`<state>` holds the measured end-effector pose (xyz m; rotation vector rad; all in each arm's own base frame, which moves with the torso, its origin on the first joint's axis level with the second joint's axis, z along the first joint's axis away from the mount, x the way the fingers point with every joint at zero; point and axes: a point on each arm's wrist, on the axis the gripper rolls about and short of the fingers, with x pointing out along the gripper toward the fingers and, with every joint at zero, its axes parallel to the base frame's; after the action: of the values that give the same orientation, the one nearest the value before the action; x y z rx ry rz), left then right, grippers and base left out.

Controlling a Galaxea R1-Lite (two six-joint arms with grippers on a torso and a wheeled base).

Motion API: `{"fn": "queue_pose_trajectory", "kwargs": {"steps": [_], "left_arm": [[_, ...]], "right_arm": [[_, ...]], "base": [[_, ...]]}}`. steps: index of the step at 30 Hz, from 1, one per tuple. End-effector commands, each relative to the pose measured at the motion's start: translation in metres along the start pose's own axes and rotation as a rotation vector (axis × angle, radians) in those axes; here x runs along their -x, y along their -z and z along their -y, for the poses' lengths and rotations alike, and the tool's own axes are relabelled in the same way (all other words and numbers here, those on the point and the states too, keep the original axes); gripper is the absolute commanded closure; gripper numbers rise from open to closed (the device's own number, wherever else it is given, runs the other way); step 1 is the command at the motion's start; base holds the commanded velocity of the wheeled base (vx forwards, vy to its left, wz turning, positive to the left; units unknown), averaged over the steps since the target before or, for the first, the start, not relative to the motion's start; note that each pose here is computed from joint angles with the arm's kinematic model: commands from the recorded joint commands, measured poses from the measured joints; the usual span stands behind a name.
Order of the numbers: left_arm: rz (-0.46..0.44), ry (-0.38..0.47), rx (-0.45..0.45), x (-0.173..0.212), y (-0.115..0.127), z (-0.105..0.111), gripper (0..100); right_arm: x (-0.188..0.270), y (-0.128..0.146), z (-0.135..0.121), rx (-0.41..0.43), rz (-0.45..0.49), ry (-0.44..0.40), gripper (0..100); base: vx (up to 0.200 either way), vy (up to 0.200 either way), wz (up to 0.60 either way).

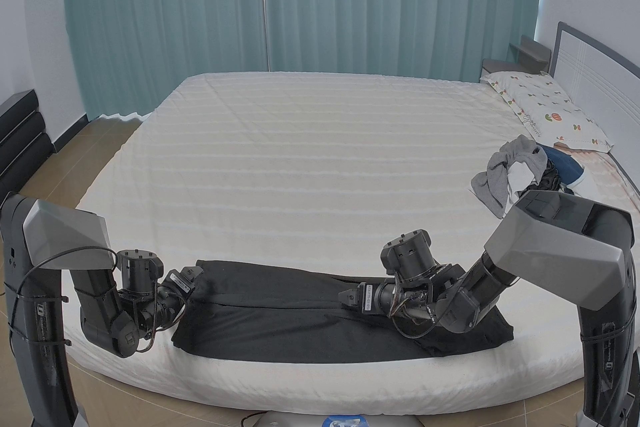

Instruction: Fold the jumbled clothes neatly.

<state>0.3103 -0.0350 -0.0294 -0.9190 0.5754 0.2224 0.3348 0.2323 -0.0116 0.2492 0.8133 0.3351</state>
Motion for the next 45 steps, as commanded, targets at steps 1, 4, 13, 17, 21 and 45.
{"fn": "queue_pose_trajectory", "kwargs": {"steps": [1,4,13,17,21,45], "left_arm": [[0.0,-0.001,0.003,0.0,0.0,0.0,0],[0.002,0.001,0.005,0.0,-0.001,0.0,0],[0.071,0.088,0.009,0.01,-0.021,0.023,0],[0.102,0.128,-0.046,0.004,-0.031,0.039,0],[0.101,0.113,-0.095,-0.015,-0.044,0.056,0],[-0.036,-0.012,-0.293,-0.073,-0.016,0.053,0]], "right_arm": [[0.022,-0.026,0.011,-0.044,0.083,0.02,0],[0.042,-0.037,0.031,-0.086,0.109,0.057,0],[0.093,-0.046,0.109,-0.318,0.194,0.188,0],[0.1,-0.047,0.139,-0.376,0.226,0.213,0],[0.102,-0.041,0.16,-0.421,0.207,0.222,0],[0.086,-0.015,0.204,-0.486,0.196,0.252,0]], "base": [[0.0,0.0,0.0],[0.0,0.0,0.0],[0.0,0.0,0.0],[0.0,0.0,0.0],[0.0,0.0,0.0],[0.0,0.0,0.0]]}}
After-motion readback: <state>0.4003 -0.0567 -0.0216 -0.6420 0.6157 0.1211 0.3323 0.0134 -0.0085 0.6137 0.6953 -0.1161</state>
